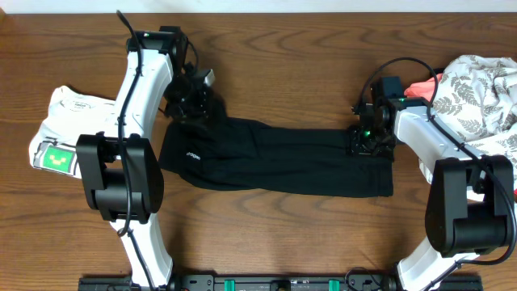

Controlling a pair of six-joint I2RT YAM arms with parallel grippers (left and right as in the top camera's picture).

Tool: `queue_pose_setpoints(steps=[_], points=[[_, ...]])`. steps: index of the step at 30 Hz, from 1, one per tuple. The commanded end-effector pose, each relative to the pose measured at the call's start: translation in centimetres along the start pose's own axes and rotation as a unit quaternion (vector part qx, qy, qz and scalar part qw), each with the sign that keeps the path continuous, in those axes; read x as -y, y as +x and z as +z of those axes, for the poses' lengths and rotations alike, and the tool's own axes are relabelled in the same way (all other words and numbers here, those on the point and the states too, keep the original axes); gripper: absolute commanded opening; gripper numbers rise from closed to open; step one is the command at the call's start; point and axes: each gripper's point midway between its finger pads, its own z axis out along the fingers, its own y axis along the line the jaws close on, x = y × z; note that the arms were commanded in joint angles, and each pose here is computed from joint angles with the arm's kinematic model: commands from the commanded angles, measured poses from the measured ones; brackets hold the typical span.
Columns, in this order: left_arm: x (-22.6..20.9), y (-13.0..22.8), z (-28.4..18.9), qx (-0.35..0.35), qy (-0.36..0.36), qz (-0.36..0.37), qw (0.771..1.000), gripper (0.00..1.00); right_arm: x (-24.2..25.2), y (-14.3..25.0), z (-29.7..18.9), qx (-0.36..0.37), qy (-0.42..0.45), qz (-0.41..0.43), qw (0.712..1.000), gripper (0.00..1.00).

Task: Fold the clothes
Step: 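Grasp the folded shirt's left end with the left gripper, right holding right end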

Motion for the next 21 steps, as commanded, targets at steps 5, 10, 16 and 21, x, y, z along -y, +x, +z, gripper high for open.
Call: queue_pose_setpoints(steps=[5, 10, 16, 21], points=[[-0.4, -5.4, -0.1, 0.103, -0.004, 0.022, 0.994, 0.48, -0.1, 0.2, 0.1, -0.002, 0.000, 0.001, 1.000, 0.20], [-1.2, -8.4, -0.5, 0.159, -0.044, 0.040, 0.985, 0.56, -0.2, 0.2, 0.1, -0.002, 0.000, 0.001, 1.000, 0.20], [-1.4, -8.5, 0.8, 0.146, -0.075, 0.064, 0.984, 0.56, -0.2, 0.2, 0.1, -0.002, 0.000, 0.001, 1.000, 0.20], [-1.3, -7.9, 3.6, 0.106, -0.075, 0.075, 0.989, 0.56, -0.1, 0.3, 0.1, -0.005, 0.000, 0.002, 1.000, 0.20]])
